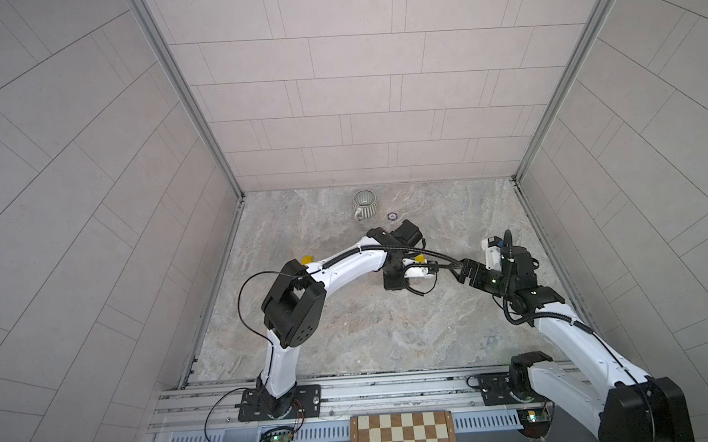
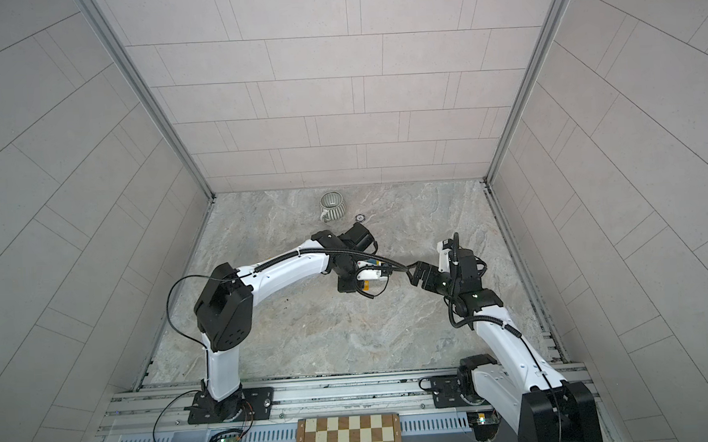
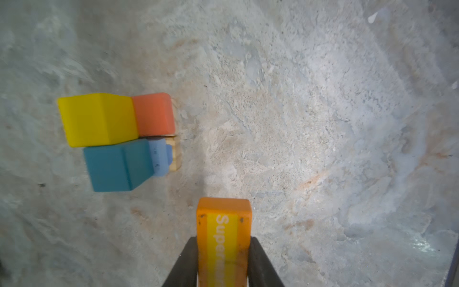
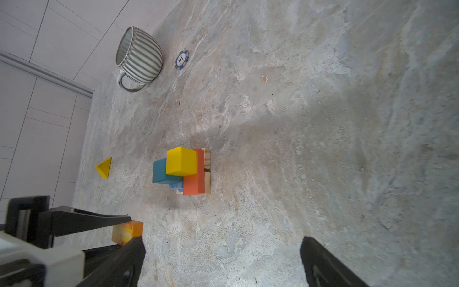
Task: Build the wood block tower
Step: 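Lift the orange block with the left gripper over the yellow cube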
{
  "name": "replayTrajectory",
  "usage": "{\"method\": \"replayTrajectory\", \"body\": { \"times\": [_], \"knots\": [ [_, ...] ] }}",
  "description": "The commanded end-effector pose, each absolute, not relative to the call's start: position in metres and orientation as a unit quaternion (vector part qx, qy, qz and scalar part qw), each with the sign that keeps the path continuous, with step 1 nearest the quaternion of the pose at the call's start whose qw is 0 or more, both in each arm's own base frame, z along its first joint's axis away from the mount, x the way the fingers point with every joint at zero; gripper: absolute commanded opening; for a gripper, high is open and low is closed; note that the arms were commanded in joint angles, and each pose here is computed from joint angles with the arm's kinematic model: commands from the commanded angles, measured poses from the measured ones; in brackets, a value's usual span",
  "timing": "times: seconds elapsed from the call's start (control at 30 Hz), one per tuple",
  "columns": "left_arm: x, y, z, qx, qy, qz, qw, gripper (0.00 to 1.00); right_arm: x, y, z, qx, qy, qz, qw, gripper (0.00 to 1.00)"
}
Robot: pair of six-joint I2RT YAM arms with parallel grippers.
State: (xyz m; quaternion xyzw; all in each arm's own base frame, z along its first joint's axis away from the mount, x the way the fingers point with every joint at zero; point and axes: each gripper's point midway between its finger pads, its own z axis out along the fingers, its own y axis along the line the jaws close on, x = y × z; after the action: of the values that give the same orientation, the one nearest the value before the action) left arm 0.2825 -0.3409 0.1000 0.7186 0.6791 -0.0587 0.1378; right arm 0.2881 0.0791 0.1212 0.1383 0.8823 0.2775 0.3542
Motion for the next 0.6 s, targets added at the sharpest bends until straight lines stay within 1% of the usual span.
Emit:
{"method": "replayTrajectory", "body": {
  "times": [0.0,0.2,0.57],
  "knots": [
    [0.285,-0.336,0.113,0.726,0.676,-0.048,0.119,0.33,0.288,0.076,0.118,0.151,0.879,0.281,0.354,0.99],
    [0.304,-0.351,0.124,0.724,0.672,-0.042,0.148,0.33,0.289,0.078,0.111,0.161,0.876,0.293,0.348,1.0],
    [0.326,-0.382,0.126,0.716,0.675,-0.057,0.168,0.33,0.288,0.074,0.115,0.162,0.872,0.286,0.362,0.99]
  ]
}}
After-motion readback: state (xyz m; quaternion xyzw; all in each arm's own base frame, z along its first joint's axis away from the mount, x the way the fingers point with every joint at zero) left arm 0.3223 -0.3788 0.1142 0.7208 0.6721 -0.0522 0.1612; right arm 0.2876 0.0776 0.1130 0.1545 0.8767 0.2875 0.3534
